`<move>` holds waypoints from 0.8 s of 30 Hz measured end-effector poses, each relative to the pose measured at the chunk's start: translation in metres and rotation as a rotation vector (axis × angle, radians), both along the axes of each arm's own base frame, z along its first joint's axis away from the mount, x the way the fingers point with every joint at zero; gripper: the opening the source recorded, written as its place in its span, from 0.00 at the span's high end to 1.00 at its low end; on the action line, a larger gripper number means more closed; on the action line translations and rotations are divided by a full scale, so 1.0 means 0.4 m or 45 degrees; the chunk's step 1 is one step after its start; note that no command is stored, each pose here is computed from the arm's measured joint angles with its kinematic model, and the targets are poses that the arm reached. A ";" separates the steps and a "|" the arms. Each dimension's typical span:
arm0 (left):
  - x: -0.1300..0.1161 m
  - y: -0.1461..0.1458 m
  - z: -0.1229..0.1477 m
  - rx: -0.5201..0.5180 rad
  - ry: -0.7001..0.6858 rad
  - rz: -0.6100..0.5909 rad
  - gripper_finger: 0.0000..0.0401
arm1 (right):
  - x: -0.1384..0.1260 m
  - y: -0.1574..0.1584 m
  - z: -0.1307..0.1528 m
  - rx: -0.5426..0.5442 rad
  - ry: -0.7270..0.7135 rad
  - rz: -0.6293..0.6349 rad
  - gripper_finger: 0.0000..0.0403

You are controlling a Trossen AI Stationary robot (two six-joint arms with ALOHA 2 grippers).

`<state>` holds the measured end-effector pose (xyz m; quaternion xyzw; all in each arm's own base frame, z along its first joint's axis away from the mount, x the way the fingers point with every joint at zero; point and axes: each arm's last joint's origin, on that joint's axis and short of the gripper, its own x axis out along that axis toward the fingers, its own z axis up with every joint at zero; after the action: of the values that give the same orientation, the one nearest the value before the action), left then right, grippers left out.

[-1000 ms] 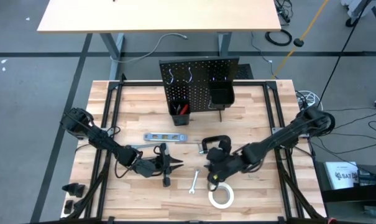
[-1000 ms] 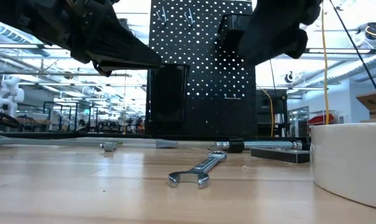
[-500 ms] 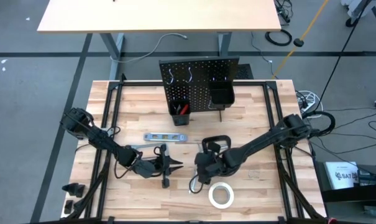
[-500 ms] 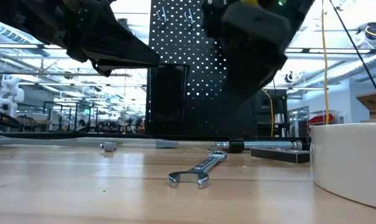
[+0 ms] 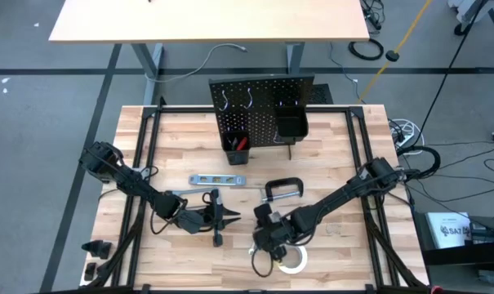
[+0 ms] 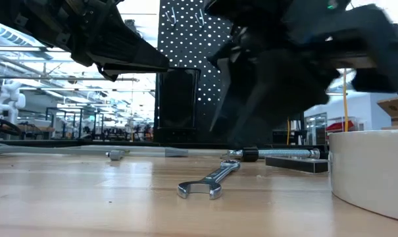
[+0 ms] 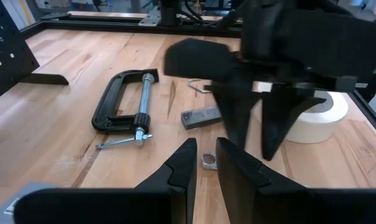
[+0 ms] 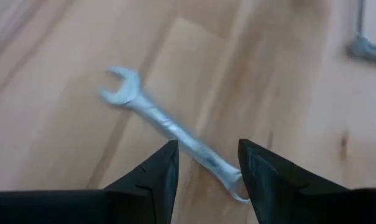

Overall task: Hang tools onto peg board
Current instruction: Put the wrench into the bottom black bin on the pegboard

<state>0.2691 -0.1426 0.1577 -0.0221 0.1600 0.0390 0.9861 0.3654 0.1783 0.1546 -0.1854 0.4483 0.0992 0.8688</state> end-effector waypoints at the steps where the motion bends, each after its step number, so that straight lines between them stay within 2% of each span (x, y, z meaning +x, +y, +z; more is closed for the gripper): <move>1: 0.000 0.000 0.000 0.001 0.002 0.000 0.84 | -0.002 0.004 0.000 -0.012 -0.002 0.024 0.60; 13: 0.000 0.000 0.000 -0.001 0.002 0.001 0.84 | 0.003 0.010 0.005 -0.134 -0.043 0.226 0.60; 17: 0.000 0.000 0.000 -0.001 0.002 0.001 0.84 | 0.008 0.016 0.009 -0.115 -0.070 0.313 0.60; 24: 0.000 0.000 0.000 -0.002 0.002 0.001 0.84 | 0.010 0.008 0.007 -0.125 -0.058 0.317 0.60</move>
<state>0.2690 -0.1426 0.1575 -0.0231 0.1609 0.0391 0.9859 0.3693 0.1817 0.1576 -0.2840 0.4063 0.1802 0.8496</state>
